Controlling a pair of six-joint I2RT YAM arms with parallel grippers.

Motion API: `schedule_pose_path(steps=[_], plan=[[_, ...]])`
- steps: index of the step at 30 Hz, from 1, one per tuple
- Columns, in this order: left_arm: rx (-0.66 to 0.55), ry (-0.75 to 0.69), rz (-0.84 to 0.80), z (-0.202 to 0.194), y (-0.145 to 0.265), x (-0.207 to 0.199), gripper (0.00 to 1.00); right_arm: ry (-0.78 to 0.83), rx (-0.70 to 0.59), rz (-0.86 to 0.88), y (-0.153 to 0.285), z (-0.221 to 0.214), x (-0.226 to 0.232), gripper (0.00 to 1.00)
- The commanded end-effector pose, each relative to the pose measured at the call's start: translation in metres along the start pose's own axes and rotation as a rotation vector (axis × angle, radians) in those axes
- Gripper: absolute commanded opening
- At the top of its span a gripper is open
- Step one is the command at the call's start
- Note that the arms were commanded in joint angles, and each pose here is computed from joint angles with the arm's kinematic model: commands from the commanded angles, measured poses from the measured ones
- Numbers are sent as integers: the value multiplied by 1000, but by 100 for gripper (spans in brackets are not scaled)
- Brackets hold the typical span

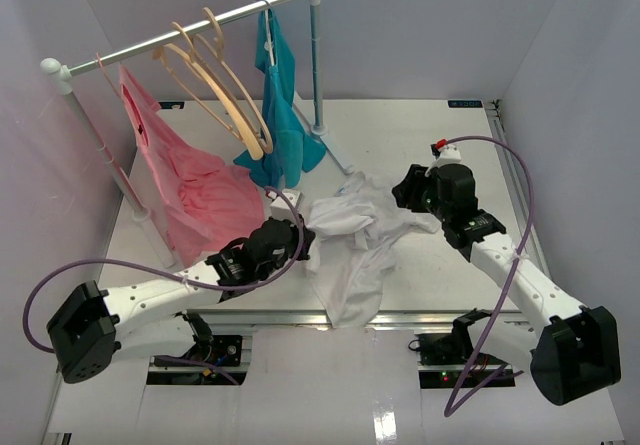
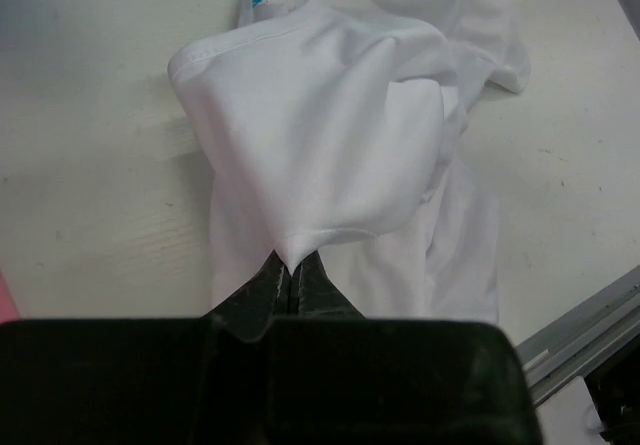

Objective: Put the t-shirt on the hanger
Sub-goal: Place the T-shirt at the center of the board.

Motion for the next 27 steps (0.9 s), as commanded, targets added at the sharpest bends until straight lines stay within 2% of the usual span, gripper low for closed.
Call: schedule_pose_path(steps=[1,8,14,20,27], plan=[[54,17,129,-26,11,32,0,14,-8,101,-18,2,12,52],[30,21,123,-25,17,35,0,61,96,245,-54,-24,31,52],[19,53,204,-31,25,51,0,36,170,135,-82,-48,14,52],[1,70,193,-34,31,55,0,38,129,98,-116,-26,19,53],[19,48,177,-41,25,54,0,88,198,5,-161,-52,19,62]])
Point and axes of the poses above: each gripper's point midway between its finger pads, its own y axis back along the fingers, its own x axis along the line the jaws close on, z = x × y, the point moved 4 cm from there along y, back along the fingers
